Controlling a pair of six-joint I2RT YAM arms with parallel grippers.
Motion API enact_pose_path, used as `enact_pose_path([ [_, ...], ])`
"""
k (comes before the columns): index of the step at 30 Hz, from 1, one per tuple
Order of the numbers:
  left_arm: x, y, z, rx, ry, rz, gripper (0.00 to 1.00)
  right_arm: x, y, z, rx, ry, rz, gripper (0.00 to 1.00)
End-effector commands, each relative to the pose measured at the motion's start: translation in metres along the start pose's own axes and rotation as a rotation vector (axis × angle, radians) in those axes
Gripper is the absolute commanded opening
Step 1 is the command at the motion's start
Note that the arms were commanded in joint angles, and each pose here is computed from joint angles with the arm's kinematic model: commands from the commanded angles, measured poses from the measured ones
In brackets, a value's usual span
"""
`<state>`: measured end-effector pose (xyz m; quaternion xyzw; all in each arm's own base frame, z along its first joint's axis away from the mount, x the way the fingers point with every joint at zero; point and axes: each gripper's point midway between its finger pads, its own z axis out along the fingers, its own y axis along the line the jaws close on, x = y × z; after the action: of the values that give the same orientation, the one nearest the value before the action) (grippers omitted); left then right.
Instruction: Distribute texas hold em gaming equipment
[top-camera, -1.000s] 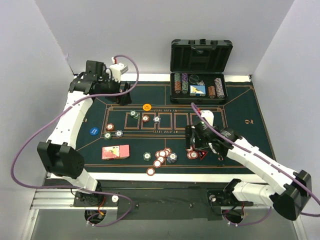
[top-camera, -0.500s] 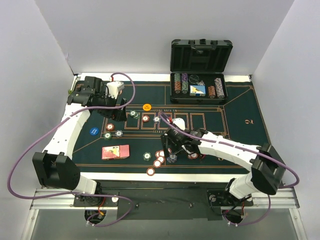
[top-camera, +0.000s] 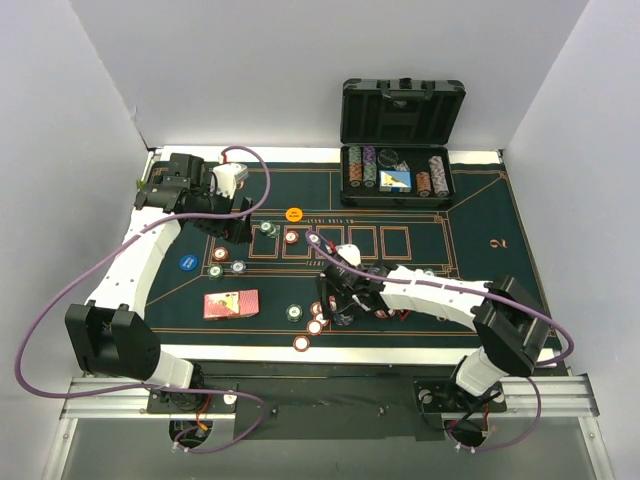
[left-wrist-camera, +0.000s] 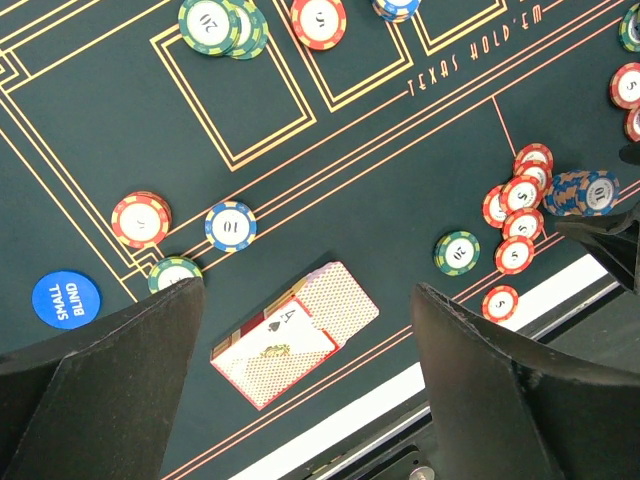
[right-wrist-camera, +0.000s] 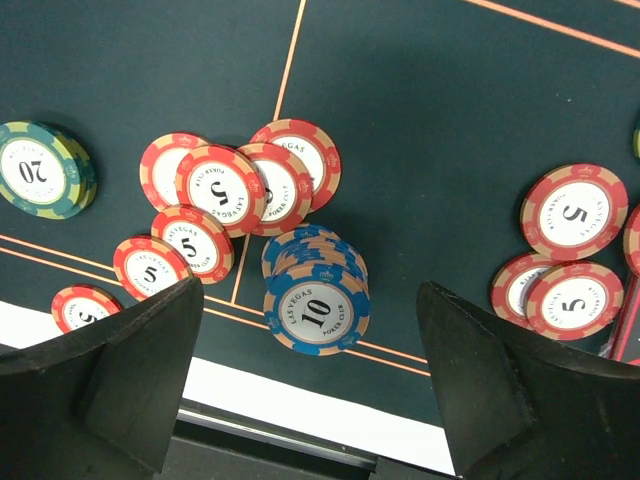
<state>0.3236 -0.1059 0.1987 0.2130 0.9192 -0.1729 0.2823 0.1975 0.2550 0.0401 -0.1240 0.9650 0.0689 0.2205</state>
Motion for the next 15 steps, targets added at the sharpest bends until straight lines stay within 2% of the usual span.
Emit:
enact_pose_path([
  [1, -0.012, 0.001, -0.009, -0.017, -0.053, 0.029, 0.95, 0.015, -0.004, 0.009, 0.009, 0.032, 0.005, 0.8],
  [4, -0.013, 0.002, -0.008, -0.019, -0.055, 0.027, 0.95, 0.02, -0.005, 0.012, 0.009, 0.042, 0.005, 0.73],
  [10, -0.012, 0.002, -0.006, -0.017, -0.055, 0.022, 0.95, 0.027, -0.01, 0.016, 0.019, 0.047, 0.004, 0.69],
  [15, -0.012, 0.003, -0.006, -0.02, -0.056, 0.021, 0.95, 0.027, -0.008, 0.021, 0.013, 0.049, 0.008, 0.59],
])
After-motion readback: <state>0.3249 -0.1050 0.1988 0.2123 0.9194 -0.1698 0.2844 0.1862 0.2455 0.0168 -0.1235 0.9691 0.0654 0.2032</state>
